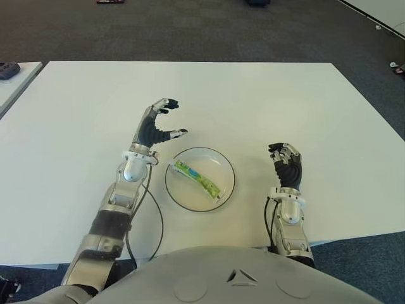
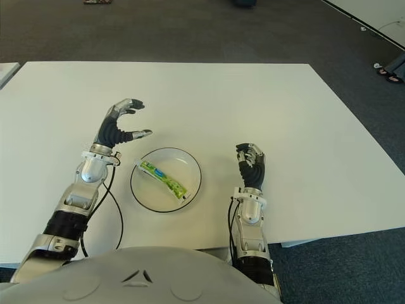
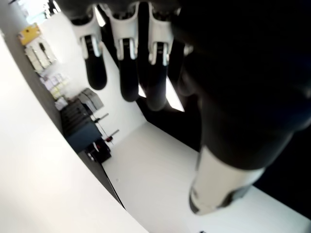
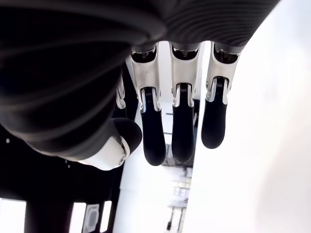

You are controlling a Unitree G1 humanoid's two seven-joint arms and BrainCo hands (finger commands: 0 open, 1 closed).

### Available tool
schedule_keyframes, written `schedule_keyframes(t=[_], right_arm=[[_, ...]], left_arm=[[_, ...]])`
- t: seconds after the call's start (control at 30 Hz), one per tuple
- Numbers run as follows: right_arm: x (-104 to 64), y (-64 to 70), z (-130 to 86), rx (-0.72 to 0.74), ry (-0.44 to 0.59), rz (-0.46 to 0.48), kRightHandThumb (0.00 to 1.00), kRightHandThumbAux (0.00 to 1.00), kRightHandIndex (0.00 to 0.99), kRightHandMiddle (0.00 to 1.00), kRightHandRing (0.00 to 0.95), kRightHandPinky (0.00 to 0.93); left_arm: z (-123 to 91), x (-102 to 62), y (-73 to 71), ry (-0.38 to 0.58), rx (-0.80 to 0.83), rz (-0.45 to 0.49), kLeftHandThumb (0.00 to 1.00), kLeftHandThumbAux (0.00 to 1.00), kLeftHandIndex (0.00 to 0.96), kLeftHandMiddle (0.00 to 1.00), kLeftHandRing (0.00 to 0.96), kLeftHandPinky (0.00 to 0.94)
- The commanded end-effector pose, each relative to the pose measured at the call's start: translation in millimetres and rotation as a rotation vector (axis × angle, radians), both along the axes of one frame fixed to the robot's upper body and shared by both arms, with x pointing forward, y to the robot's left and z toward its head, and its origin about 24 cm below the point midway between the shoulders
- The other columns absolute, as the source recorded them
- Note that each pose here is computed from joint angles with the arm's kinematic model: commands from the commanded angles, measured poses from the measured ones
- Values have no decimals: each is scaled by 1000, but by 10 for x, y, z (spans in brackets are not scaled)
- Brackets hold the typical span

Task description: Put the toothpaste on the table into the plate.

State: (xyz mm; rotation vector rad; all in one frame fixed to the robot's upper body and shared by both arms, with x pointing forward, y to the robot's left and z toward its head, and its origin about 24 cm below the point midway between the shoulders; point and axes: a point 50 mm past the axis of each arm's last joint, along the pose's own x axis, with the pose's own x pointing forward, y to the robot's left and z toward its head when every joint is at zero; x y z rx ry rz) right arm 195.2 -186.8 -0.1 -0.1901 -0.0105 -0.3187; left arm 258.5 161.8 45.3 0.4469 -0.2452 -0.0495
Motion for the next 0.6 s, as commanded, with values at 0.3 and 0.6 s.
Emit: schedule_keyframes(t=[0.3,0.6], right_arm=[[75,35,-15,8,2,23,700,734,424,439,413,399],[135,55,11,1,-11,29,700,732,425,456,431,427]], left_arm=[[-89,14,35,78,-101,147,0,930,334,388,348,317],[-278,-12,141,131,-153,193,0,930,358,404,365,335]])
